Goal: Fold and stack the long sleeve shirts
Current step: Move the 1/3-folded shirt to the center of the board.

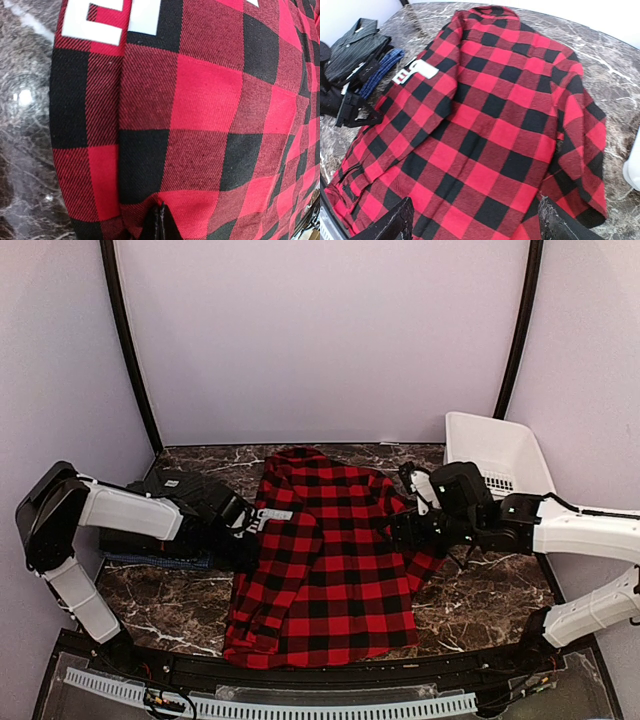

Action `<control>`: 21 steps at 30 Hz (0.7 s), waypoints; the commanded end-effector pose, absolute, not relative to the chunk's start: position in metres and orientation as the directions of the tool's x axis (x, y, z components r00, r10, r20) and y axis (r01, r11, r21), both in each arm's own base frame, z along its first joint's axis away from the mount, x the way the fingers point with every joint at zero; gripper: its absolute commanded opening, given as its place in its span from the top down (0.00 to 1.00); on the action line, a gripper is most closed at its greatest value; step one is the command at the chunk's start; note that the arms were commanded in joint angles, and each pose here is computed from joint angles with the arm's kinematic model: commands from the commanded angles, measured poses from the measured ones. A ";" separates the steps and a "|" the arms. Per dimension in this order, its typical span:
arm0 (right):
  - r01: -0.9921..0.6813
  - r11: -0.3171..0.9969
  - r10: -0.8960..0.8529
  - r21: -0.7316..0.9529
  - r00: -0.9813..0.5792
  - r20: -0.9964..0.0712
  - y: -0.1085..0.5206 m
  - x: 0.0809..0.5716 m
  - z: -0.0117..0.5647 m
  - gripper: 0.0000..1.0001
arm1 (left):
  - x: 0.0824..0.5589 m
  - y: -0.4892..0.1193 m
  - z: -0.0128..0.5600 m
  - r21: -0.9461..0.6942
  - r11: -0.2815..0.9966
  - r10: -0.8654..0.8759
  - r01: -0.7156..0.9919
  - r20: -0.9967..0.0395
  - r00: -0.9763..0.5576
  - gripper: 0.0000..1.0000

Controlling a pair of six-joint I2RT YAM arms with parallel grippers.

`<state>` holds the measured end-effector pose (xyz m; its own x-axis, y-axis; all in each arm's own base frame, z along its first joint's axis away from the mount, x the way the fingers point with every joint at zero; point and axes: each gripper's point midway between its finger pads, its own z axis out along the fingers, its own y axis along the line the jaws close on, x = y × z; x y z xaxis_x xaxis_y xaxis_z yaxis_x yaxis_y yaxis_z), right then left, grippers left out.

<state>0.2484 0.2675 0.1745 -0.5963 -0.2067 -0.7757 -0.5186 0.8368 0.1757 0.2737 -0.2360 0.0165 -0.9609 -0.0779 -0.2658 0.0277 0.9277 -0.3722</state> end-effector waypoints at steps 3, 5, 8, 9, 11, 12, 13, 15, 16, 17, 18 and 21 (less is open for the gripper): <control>-0.379 0.916 -0.151 0.129 -0.626 -0.765 0.233 0.266 0.169 0.17 | 0.244 -0.196 -0.001 -0.209 0.978 -0.027 0.004 -0.147 -0.989 0.98; -0.335 0.934 -0.136 0.124 -0.655 -0.743 0.221 0.270 0.160 0.17 | 0.251 -0.198 0.005 -0.210 0.978 -0.021 0.014 -0.165 -0.986 0.98; -0.267 0.957 -0.110 0.116 -0.699 -0.706 0.199 0.273 0.142 0.17 | 0.258 -0.206 0.013 -0.235 0.971 -0.002 0.040 -0.176 -0.984 0.97; -0.239 0.965 -0.096 0.111 -0.712 -0.695 0.190 0.274 0.136 0.17 | 0.262 -0.211 0.018 -0.249 0.967 0.006 0.054 -0.187 -0.982 0.96; -0.199 0.974 -0.073 0.111 -0.733 -0.676 0.177 0.272 0.124 0.17 | 0.269 -0.219 0.029 -0.270 0.960 0.018 0.074 -0.207 -0.978 0.96; -0.180 0.977 -0.058 0.114 -0.741 -0.669 0.171 0.271 0.119 0.17 | 0.275 -0.224 0.038 -0.288 0.954 0.018 0.085 -0.227 -0.974 0.95; -0.164 0.979 -0.044 0.121 -0.749 -0.661 0.166 0.269 0.114 0.17 | 0.277 -0.228 0.043 -0.306 0.947 0.025 0.098 -0.235 -0.972 0.95; -0.134 0.981 -0.009 0.142 -0.755 -0.656 0.158 0.267 0.107 0.17 | 0.283 -0.240 0.060 -0.353 0.927 0.033 0.128 -0.265 -0.964 0.93; -0.129 0.979 0.005 0.157 -0.755 -0.656 0.157 0.266 0.104 0.17 | 0.288 -0.246 0.071 -0.376 0.915 0.032 0.144 -0.288 -0.957 0.93; -0.126 0.977 0.018 0.170 -0.751 -0.660 0.155 0.265 0.102 0.17 | 0.288 -0.252 0.076 -0.398 0.903 0.040 0.159 -0.291 -0.956 0.93; -0.120 0.975 0.035 0.185 -0.746 -0.665 0.154 0.265 0.101 0.17 | 0.291 -0.257 0.085 -0.413 0.894 0.041 0.172 -0.308 -0.951 0.93; -0.102 0.972 0.073 0.213 -0.727 -0.683 0.151 0.266 0.096 0.17 | 0.295 -0.267 0.100 -0.440 0.874 0.053 0.205 -0.334 -0.941 0.92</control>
<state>0.2579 0.1482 0.0884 -0.7722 -0.0200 -0.6351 -0.1309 0.9831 0.1281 0.2930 -0.2516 0.0642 -0.9580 0.0194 -0.2860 0.1321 0.9153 -0.3805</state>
